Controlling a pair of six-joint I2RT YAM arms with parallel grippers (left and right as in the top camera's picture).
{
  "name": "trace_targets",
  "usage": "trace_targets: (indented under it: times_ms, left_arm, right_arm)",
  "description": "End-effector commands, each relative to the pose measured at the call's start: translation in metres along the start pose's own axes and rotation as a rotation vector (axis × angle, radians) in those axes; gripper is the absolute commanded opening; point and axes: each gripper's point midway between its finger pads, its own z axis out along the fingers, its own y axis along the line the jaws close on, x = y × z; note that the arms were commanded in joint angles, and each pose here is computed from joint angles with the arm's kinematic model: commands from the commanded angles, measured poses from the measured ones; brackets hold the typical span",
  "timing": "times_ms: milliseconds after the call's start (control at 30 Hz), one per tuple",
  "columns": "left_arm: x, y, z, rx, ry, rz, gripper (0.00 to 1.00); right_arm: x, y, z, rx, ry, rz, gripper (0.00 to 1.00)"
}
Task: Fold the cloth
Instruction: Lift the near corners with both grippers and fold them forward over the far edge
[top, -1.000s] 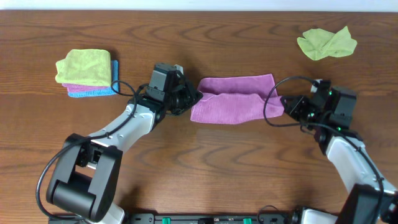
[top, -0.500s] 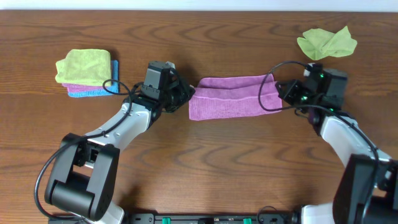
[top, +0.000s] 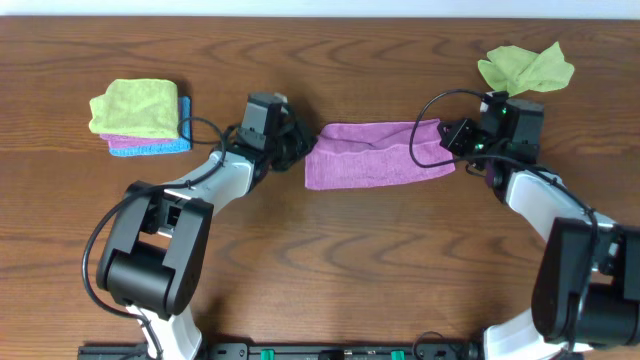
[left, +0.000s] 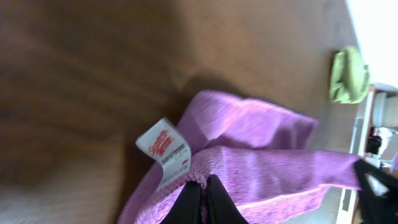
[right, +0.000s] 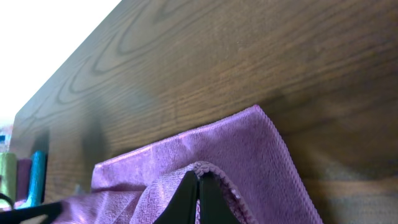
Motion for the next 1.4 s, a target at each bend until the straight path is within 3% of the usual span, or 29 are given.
trace_targets:
  times_ms: [0, 1100, 1133, 1200, 1367]
  left_arm:
    - [-0.021, -0.017, 0.000, 0.027, -0.045, 0.050, 0.06]
    - [-0.040, -0.016, 0.010, -0.017, -0.095, 0.122, 0.06]
    - [-0.040, -0.016, 0.010, -0.017, -0.096, 0.126, 0.06]
    - [-0.040, -0.015, 0.010, -0.018, -0.096, 0.127, 0.11]
    - [-0.043, -0.014, 0.010, -0.027, -0.108, 0.130, 0.59]
  right_arm:
    - [-0.007, 0.002, 0.006, 0.005, -0.009, -0.026, 0.01]
    - [-0.035, -0.009, 0.004, 0.105, -0.106, -0.094, 0.02]
    - [-0.034, -0.009, 0.004, 0.105, -0.106, -0.094, 0.10]
    - [-0.034, -0.008, 0.004, 0.102, -0.104, -0.094, 0.50]
    - [-0.032, -0.006, 0.005, 0.086, -0.095, -0.094, 0.63]
